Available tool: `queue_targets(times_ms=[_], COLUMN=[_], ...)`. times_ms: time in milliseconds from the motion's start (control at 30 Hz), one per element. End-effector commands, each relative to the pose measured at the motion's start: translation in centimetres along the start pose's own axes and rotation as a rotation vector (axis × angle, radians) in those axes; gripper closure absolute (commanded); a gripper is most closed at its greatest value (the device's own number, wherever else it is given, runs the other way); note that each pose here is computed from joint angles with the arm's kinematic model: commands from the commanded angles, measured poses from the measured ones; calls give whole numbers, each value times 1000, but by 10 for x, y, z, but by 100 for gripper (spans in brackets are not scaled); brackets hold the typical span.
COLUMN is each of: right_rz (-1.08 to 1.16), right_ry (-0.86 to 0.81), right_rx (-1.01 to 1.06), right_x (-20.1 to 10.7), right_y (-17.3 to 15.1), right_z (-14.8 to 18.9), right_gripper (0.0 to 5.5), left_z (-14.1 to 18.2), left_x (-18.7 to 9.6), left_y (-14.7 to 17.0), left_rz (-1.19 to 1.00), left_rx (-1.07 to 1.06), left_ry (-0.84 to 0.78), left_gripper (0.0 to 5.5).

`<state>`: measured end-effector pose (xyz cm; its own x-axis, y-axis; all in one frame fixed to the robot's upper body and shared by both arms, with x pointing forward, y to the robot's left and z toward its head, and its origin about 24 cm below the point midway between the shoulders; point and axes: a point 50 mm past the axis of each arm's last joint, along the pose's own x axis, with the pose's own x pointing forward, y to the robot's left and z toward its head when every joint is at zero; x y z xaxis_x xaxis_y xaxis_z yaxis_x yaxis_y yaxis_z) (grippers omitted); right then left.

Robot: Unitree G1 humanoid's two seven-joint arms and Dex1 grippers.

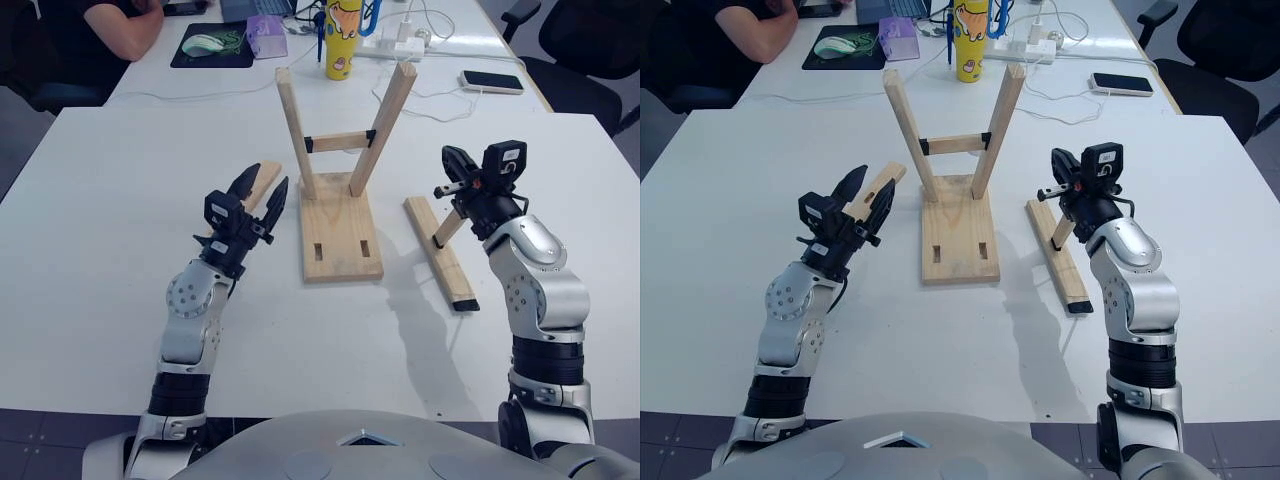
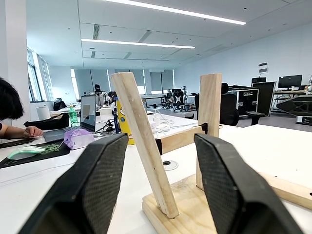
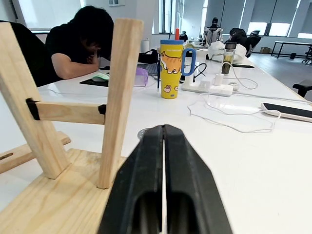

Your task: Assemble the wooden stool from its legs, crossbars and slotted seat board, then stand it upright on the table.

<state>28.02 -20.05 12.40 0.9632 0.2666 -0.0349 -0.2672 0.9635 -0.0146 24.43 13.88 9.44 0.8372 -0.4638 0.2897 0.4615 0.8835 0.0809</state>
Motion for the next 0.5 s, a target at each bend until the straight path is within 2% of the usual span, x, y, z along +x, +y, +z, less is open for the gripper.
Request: queue_targets(times_ms=[33,200,300,400,500], right_rz=[-43,-49,48,301,509], right_ry=[195,-171,-272,-262,-88], right_rx=[52,42,62,48,69], right_x=[-9,-3,3,-1,-17], right_y=[-6,-8,2,36,63], right_z=[-42,13,44,54,24], right_gripper=[549,549,549,549,549], left_z=[-1,-4,-6,-6,-5], left_x=[2,0,-3,-3,-4], left_y=[-1,-2,-2,-3,-4], left_rz=[-4,7,18,18,31], left_rx=[-5,-4,-3,-6,-2], left_ry=[-3,6,14,15,9], left_gripper=[299,299,299,299,299])
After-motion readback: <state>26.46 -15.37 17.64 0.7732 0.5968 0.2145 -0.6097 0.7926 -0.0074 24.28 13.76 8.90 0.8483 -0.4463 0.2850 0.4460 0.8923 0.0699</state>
